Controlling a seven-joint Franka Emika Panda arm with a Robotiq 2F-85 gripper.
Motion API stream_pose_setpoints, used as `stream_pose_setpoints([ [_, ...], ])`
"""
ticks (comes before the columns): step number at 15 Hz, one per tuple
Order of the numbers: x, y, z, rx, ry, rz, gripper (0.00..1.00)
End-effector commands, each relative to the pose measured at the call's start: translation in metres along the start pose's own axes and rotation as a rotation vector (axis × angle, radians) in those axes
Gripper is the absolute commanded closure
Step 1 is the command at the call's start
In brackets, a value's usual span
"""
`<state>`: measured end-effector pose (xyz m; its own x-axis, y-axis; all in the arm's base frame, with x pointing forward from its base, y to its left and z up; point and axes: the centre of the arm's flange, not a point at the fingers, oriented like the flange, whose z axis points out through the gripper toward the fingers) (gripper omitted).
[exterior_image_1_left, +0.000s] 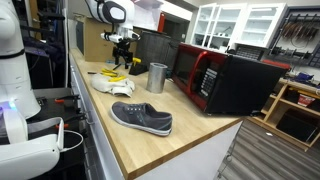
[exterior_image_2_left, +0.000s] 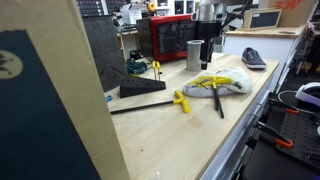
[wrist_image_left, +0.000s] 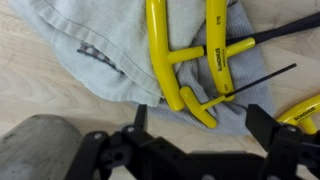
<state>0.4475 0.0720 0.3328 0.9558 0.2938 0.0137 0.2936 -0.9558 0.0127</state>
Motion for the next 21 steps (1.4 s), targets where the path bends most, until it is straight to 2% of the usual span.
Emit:
stream_pose_setpoints([
  [1,0.031,-0.006,0.015,-0.063,0.006,0.180,0.00],
  [7,0.036,-0.024,0.039,-0.178,-0.020,0.476,0.00],
  [10,0.035,-0.039,0.047,-0.208,-0.062,0.605,0.00],
  [14,0.034,-0.054,0.054,-0.229,-0.110,0.722,0.00],
  [21,0.050,-0.058,0.066,-0.252,-0.090,0.892,0.00],
])
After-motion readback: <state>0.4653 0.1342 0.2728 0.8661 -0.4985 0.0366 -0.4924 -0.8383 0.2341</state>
